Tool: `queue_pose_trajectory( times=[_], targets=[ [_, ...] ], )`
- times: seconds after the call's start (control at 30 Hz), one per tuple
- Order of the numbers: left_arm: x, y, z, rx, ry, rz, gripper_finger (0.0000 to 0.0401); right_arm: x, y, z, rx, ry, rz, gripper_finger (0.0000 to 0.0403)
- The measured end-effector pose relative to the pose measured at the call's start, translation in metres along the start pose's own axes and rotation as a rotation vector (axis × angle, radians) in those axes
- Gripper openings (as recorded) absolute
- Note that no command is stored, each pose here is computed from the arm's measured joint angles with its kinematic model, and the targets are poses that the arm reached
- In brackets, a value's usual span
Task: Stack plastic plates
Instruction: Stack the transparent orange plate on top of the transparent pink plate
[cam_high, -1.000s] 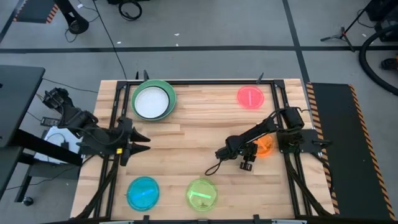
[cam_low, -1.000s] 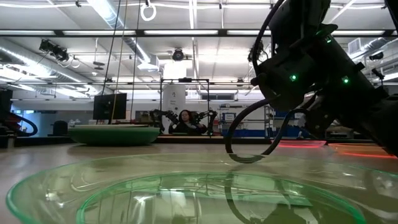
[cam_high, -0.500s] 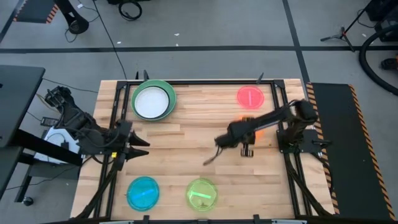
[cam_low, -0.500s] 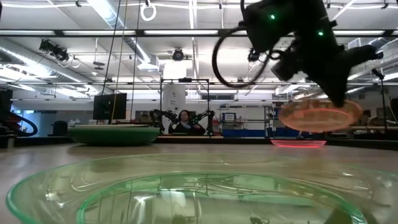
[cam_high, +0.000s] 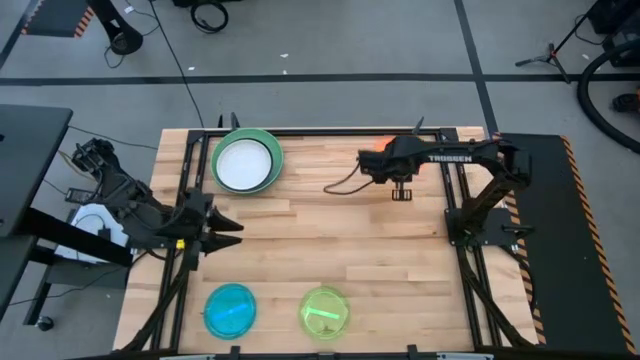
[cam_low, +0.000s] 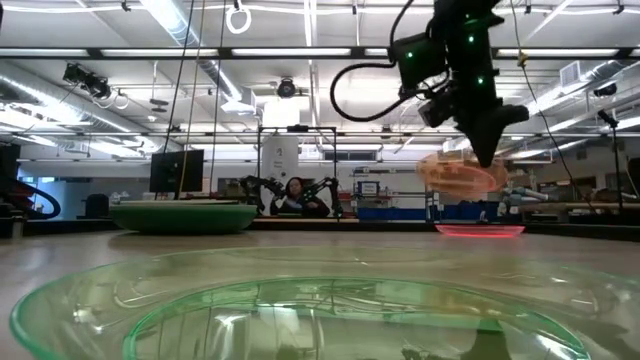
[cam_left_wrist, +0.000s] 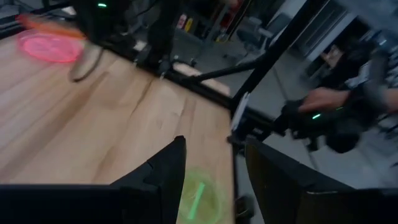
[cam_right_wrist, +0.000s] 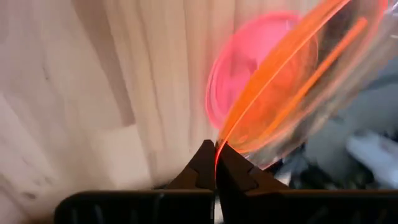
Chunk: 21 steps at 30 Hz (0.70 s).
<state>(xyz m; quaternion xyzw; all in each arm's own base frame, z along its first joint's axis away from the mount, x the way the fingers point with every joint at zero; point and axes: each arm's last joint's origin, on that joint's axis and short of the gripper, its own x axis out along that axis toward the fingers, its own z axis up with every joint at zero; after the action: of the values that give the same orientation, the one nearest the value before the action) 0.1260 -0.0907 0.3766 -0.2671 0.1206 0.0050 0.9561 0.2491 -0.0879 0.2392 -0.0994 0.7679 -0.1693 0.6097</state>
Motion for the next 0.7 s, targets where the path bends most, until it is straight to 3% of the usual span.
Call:
queue_pose_trajectory(
  times=[0.17,0.33,0.43,0.7],
  targets=[
    [0.000,-0.013,0.011,-0.057,-0.103,-0.102,0.0173,0.028,-0.010,-0.004,-0.130,0.001,0.058,0.0007],
    [0.003,-0.029,0.010,0.059,-0.133,-0.212,0.0173,0.066,-0.015,-0.012,-0.189,0.039,-0.012,0.0007],
    [0.007,-0.029,0.001,0.058,-0.070,-0.184,0.0173,0.086,-0.015,-0.016,-0.215,0.056,-0.056,0.0007],
    [0.012,-0.017,-0.021,-0.145,0.138,-0.060,0.0173,0.111,-0.009,-0.025,-0.230,0.062,-0.064,0.0022]
  ],
)
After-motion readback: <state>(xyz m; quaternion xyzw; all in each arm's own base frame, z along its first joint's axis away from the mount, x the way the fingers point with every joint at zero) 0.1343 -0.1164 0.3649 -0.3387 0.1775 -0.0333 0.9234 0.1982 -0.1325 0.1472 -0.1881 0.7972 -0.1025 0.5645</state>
